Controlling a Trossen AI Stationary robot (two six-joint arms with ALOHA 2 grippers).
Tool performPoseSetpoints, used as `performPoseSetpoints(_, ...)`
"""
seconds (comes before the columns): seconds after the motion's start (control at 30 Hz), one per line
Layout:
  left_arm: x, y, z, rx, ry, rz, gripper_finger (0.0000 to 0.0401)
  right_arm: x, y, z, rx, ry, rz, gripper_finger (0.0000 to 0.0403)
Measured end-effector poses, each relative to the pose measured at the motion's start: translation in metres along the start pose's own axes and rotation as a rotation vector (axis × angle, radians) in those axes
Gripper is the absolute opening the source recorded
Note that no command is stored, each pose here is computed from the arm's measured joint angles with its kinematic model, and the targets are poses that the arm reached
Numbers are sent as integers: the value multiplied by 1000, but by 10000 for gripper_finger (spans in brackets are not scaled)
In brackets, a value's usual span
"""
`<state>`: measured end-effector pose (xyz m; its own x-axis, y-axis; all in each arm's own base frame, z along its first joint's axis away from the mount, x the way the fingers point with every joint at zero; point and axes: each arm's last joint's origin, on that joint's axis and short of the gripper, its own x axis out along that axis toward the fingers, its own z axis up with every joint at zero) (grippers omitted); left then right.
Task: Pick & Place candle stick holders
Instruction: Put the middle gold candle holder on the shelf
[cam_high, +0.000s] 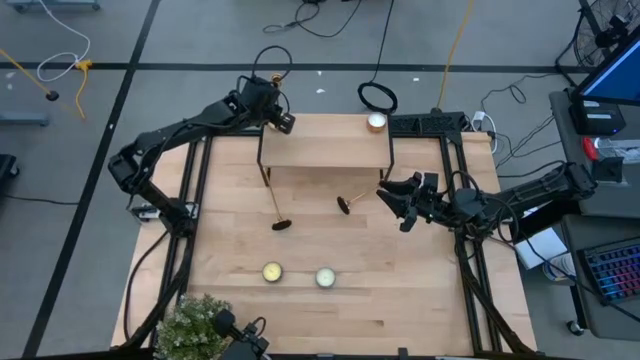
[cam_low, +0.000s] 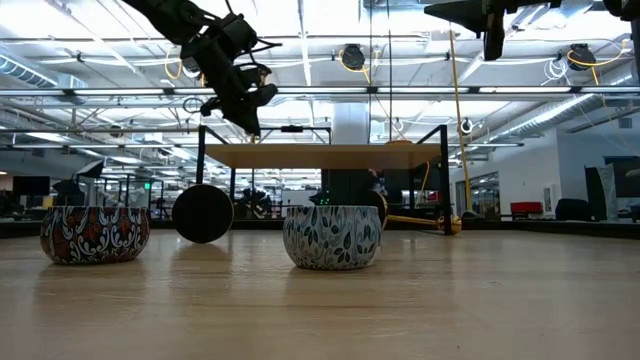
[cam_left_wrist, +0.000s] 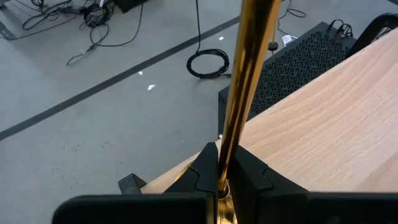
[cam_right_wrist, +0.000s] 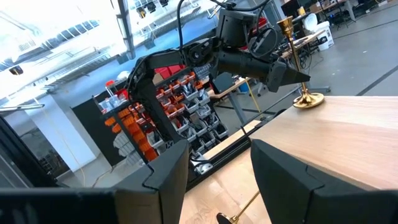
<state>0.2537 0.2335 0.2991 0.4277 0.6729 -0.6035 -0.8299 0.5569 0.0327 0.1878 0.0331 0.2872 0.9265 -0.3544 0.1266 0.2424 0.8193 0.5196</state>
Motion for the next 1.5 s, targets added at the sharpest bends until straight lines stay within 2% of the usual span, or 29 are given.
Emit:
performPoseSetpoints(0.27, 0, 0, 0, -2, -1, 3, 30, 0, 0, 0, -1, 2, -1, 171)
performPoseSetpoints(0.5, 0, 0, 0, 16, -3, -4, 18, 0, 0, 0, -2, 3, -2, 171)
performPoseSetpoints(0.73, 0, 0, 1, 12, -5, -5, 45, 0, 0, -1, -3, 5, -2, 171)
performPoseSetpoints(0.9, 0, -1, 2, 18, -11, -19, 16, 0, 0, -1, -3, 5, -2, 171)
performPoseSetpoints(0.97, 0, -1, 2, 19, -19, -29, 16, 0, 0, -1, -4, 5, -2, 171)
performPoseSetpoints(1.2, 0, -1, 3, -1, -26, -33, 57, 0, 0, -1, -3, 5, -2, 171)
performPoseSetpoints(1.5, -1, -6, 3, 19, -26, -53, 17, 0, 0, -1, -4, 4, -2, 171)
